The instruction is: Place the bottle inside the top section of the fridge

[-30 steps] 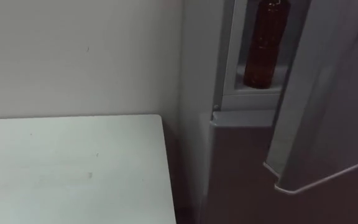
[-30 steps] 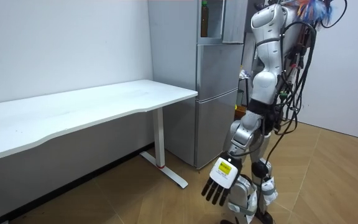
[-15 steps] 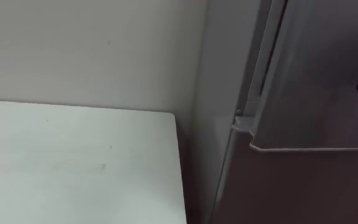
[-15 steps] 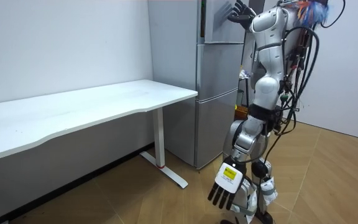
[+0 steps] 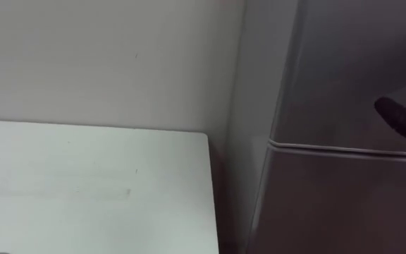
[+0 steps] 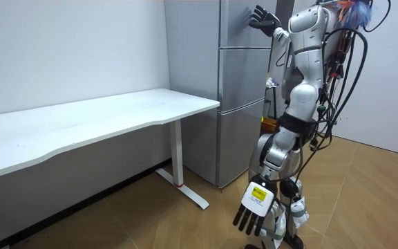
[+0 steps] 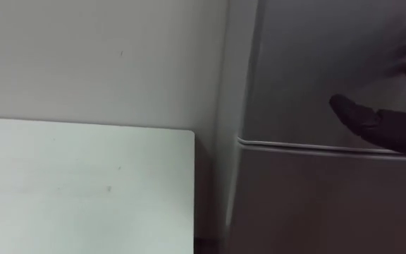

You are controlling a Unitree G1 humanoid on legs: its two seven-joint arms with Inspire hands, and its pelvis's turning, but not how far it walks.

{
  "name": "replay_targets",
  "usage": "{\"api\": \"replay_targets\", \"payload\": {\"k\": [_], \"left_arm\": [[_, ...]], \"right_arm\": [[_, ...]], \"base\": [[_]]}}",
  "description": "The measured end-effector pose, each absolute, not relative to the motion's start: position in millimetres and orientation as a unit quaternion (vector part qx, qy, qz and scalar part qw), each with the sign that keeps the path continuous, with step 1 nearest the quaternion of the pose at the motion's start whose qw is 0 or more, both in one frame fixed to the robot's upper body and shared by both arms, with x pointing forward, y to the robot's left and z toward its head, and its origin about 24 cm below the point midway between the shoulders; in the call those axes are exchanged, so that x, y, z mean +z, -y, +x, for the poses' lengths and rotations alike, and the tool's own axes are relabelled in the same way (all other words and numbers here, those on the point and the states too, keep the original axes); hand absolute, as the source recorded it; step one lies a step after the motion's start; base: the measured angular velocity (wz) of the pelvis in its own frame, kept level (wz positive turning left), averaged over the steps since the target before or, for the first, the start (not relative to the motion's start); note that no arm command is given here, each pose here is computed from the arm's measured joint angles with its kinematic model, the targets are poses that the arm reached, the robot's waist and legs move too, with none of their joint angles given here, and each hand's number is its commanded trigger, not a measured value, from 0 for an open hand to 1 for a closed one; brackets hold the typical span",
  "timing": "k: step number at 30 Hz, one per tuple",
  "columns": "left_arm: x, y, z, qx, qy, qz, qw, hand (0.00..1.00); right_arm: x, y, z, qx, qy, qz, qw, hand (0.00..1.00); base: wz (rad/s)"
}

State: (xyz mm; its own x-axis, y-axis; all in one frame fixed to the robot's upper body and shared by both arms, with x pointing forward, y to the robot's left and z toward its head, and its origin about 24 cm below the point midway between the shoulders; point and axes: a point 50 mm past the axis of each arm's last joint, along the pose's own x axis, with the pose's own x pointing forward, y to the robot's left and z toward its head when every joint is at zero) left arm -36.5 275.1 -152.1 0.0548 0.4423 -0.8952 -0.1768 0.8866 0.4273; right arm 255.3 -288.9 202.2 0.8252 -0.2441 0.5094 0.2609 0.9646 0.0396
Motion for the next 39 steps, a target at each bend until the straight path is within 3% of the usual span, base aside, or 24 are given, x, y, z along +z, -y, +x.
{"api": "replay_targets", "payload": {"k": [21,39], "left_arm": [[-151.3,-279.0,-24.3,0.18,-0.654,0.133,0.723,0.0],[-151.5,-274.2,-16.7,0.136,-0.662,0.16,0.719,0.0]], "right_arm": [[186.4,290.4,279.6,-0.15,0.24,-0.004,0.959,0.0],[167.7,304.6,298.9,-0.233,0.202,-0.032,0.951,0.0]], "base": [[0.02],[0.13]]}}
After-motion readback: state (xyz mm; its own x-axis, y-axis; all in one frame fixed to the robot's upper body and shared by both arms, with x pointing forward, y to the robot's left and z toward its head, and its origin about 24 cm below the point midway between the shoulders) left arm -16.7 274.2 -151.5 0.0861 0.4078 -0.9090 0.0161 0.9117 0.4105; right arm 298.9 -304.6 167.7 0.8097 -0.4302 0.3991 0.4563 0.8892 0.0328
